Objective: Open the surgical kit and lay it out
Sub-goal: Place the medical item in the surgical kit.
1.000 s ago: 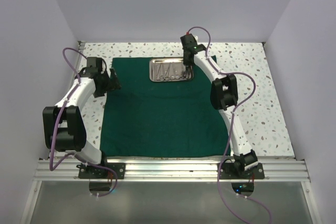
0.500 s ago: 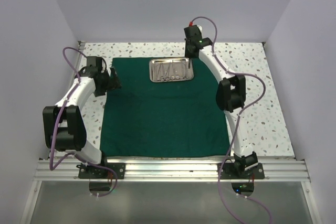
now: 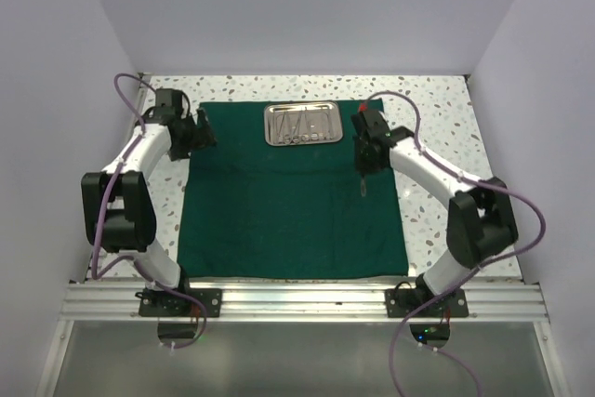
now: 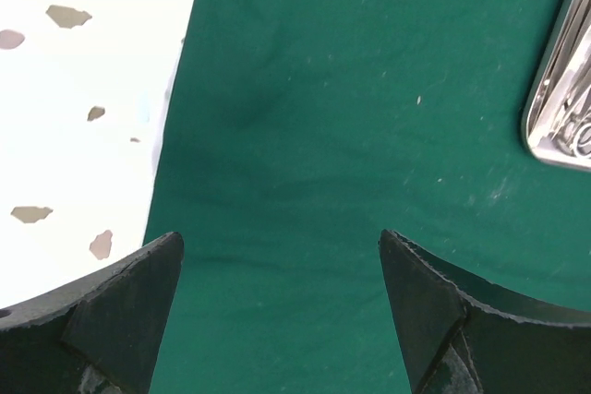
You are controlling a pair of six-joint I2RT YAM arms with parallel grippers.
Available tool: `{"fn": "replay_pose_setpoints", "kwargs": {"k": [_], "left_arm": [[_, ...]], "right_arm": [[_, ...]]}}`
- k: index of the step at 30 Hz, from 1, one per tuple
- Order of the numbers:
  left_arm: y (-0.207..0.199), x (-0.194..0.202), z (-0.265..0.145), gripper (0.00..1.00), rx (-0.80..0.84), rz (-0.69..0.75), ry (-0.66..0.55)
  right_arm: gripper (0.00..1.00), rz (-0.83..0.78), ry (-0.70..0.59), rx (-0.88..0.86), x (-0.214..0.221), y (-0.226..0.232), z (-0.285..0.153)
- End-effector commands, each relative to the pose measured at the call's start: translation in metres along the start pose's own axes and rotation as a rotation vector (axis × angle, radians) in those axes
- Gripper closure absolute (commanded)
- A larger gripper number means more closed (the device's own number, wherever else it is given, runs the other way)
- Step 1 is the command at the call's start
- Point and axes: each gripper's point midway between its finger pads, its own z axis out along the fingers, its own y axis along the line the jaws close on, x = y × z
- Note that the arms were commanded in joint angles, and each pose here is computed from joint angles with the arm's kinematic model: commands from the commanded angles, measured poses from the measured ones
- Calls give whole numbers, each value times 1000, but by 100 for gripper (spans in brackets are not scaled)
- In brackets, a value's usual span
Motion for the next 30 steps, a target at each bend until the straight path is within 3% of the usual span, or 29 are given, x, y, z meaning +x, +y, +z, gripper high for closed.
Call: {"fn": "replay_pose_setpoints", "kwargs": {"k": [1,8,22,23,24,26,28,30], "left_arm": [[-17,-16,2,9,40,-14,-16],[-36,-13,16,9,40,22,17],[-39,-20,7,8,36,36,-37],[-39,-21,7,8,38,37,-37],[-40,-21,7,8,38,37,-37],[-40,-21,6,8,40,39,-37],[-41,-23,5,8,40,40,-38],[-41,-24,3,8,42,42,-42]], "right_arm": [[100,75,-48,-58,25,-5,-27],[100,94,17,-78,81,-12,-28],[100,14,160,-122,125,3,-13],[93,0,168,-123,126,4,-11],[81,-8,166,-126,120,6,-12],[44,-39,183,-109,116,7,-9],[32,-50,162,-101,97,11,-14],[26,-70,100,-123,65,21,-26]]}}
